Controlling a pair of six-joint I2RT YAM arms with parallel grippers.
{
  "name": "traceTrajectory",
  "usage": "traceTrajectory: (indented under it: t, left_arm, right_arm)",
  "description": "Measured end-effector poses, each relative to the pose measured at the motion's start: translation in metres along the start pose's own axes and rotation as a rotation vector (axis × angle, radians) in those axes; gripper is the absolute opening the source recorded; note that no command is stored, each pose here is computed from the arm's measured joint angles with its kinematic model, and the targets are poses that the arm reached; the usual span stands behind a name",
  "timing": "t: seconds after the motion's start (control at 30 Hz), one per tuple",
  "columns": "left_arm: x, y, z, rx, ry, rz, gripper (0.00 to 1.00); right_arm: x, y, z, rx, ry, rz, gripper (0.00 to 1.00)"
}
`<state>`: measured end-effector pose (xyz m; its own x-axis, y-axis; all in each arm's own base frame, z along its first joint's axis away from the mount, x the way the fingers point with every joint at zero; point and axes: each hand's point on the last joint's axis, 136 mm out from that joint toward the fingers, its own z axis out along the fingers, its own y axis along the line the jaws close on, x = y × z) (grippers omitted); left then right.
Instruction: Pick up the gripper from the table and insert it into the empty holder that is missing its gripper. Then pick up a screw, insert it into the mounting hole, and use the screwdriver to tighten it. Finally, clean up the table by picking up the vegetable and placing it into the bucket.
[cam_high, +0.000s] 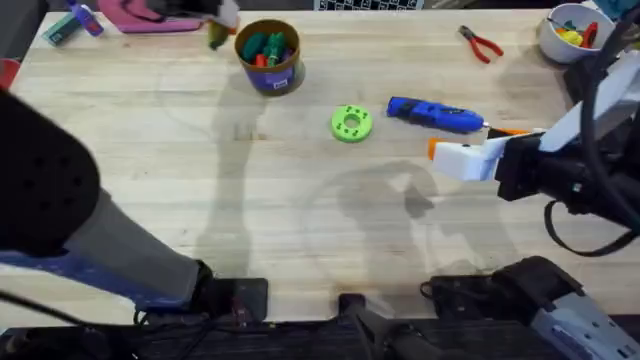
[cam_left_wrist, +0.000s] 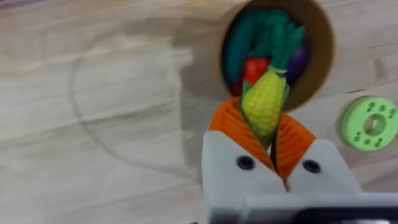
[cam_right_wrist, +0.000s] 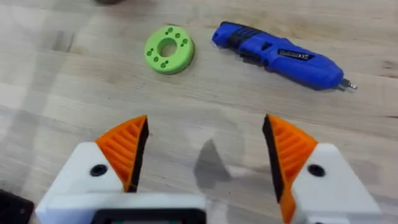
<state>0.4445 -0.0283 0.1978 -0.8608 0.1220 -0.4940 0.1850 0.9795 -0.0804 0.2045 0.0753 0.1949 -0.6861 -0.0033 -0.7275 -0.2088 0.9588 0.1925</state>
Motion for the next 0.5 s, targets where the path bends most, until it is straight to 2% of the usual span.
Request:
traceTrajectory:
  t: [0.13, 0.23, 0.37, 0.5]
  left_arm:
    - [-0.012, -0.030, 0.024, 0.041, -0.019, 0.062, 0.029]
    - [-0.014, -0.046, 0.042, 0.064, -0.011, 0.092, 0.029]
    - [-0.008, -0.051, 0.061, 0.074, 0.024, 0.100, 0.029]
    - [-0.004, -0.050, 0.069, 0.075, 0.041, 0.096, 0.029]
  right_arm:
    - [0.000, 0.000, 0.000, 0.000, 0.000, 0.000, 0.994]
    - [0.000, 0.000, 0.000, 0.000, 0.000, 0.000, 0.994]
    - [0.000, 0.000, 0.000, 0.000, 0.000, 0.000, 0.994]
    - [0.000, 0.000, 0.000, 0.000, 0.000, 0.000, 0.994]
